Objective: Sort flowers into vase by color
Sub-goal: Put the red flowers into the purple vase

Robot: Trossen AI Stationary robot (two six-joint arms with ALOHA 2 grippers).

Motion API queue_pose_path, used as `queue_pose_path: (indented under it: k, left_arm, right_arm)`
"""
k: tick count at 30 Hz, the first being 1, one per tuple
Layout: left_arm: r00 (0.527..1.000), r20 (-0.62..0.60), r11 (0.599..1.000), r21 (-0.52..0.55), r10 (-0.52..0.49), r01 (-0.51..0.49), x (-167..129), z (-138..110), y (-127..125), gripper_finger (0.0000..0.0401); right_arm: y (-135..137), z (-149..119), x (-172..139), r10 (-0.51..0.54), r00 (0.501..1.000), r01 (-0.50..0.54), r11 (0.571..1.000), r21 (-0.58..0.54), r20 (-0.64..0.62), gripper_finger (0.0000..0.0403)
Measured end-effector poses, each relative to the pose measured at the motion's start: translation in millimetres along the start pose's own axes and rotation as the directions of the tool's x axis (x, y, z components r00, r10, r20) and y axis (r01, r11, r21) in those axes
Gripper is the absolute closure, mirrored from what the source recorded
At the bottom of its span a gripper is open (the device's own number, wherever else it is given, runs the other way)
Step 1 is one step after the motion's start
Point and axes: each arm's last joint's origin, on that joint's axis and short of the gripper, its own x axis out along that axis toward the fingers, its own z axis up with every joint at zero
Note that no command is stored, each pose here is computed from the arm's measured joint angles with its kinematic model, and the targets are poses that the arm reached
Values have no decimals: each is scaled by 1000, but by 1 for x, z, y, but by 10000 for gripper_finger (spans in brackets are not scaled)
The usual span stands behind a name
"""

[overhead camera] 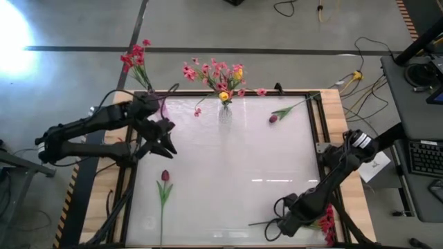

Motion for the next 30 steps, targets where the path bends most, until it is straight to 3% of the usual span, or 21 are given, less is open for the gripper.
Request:
queue_pose_path:
  k: [3,7,11,17,21,22,24,26,28,30]
  left_arm:
    - [1000,-9,1000,-8,-3,3,2,0,1,292]
    - [1000,-9,1000,-14,-2,2,2,0,1,292]
    - [1000,-4,1000,-19,6,-6,1,0,0,292]
    - [998,0,997,-32,66,-66,0,0,1,292]
    - [998,1,997,-34,68,-68,0,1,2,292]
    - [998,2,997,-39,68,-68,0,1,2,292]
    - [998,6,996,-55,69,-68,0,1,2,292]
    - [997,6,995,-75,72,-71,0,1,2,292]
    - [995,5,992,-83,99,-99,0,1,3,292]
    - [992,4,988,-90,130,-129,0,1,4,292]
  right_arm:
    - [-8,3,9,-41,999,43,988,-150,11,78]
    - [-16,14,21,-109,994,106,907,-407,16,84]
    - [-18,24,28,-192,981,169,766,-620,30,127]
    - [-12,43,20,-348,930,296,508,-809,122,249]
    - [3,52,6,-352,887,399,257,-880,300,335]
    - [6,54,3,-332,873,428,167,-888,358,351]
    - [14,55,-4,-275,848,456,-60,-888,454,379]
    - [20,56,-7,-212,802,504,-260,-824,558,388]
    - [25,60,-9,-142,762,552,-367,-748,632,385]
    - [31,64,-11,-83,754,577,-392,-717,652,375]
